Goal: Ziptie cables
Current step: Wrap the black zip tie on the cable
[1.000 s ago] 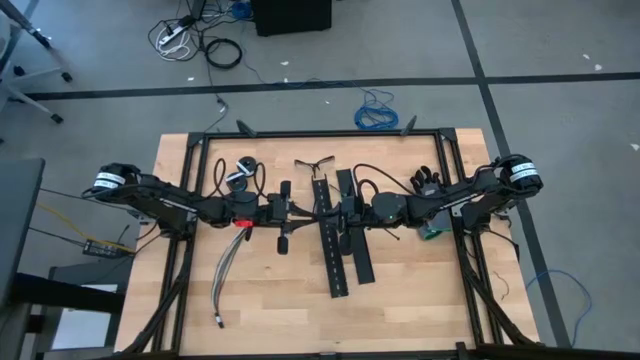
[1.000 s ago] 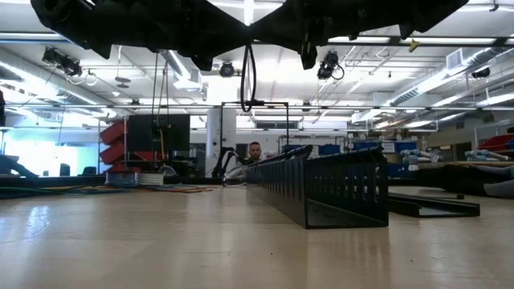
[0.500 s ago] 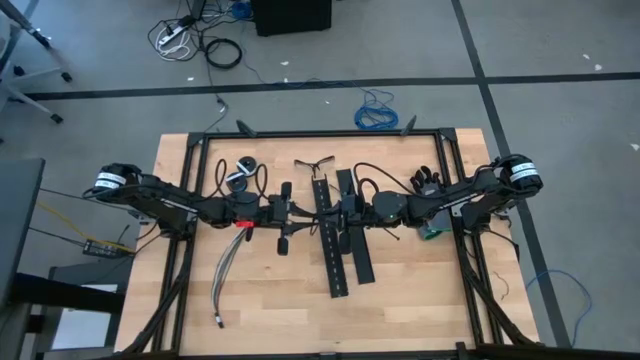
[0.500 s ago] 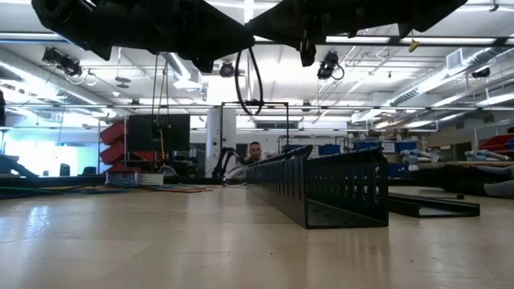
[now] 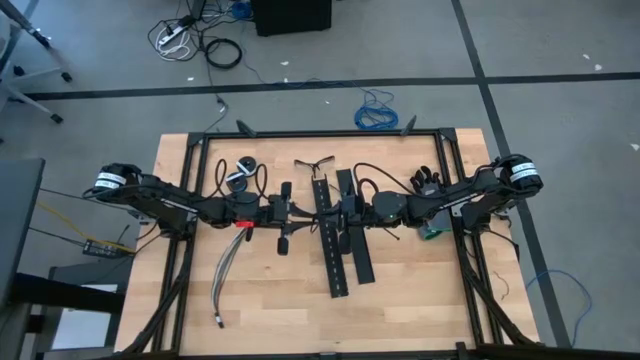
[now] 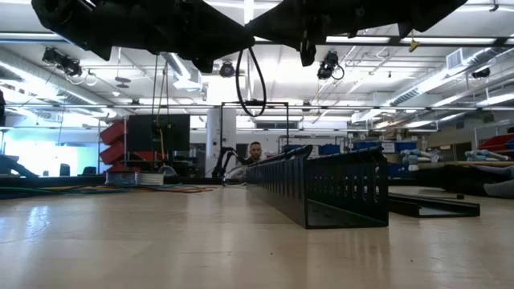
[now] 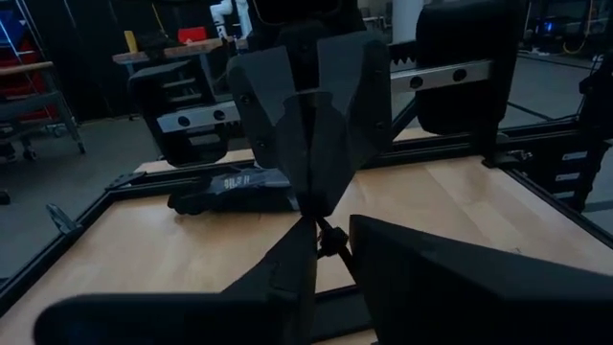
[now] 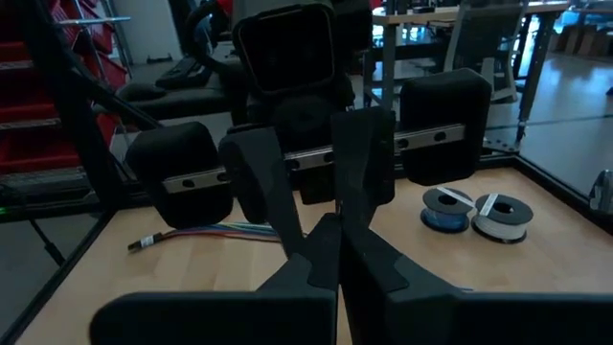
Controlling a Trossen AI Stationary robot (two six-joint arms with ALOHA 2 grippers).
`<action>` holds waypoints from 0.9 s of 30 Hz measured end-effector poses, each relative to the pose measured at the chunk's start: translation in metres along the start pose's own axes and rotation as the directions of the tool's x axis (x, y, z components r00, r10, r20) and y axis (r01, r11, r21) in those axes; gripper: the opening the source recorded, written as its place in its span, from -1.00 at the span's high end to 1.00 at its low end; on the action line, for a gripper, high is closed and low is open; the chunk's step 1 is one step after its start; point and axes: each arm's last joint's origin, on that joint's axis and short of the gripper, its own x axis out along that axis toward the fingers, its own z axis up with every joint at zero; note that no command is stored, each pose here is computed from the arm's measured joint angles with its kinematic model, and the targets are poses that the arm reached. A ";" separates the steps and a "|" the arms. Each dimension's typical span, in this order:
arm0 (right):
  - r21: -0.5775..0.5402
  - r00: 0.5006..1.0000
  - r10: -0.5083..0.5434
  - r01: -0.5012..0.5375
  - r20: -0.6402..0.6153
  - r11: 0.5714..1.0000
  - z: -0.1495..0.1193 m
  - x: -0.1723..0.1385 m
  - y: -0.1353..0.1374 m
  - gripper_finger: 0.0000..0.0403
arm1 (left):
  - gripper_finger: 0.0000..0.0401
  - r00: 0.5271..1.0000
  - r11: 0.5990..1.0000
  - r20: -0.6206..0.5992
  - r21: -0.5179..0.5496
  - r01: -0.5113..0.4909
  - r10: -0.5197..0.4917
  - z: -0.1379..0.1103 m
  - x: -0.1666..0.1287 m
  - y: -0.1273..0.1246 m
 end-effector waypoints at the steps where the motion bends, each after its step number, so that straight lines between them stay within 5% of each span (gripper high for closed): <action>1: -0.009 1.000 0.000 0.000 0.000 1.000 0.000 0.000 0.000 1.00 | 0.75 1.000 1.000 0.000 0.000 0.000 0.000 0.000 0.000 0.000; 27: -0.033 0.998 -0.004 0.006 0.059 0.999 0.006 0.000 0.000 1.00 | 0.84 1.000 1.000 0.013 -0.001 -0.002 0.002 0.002 0.000 0.000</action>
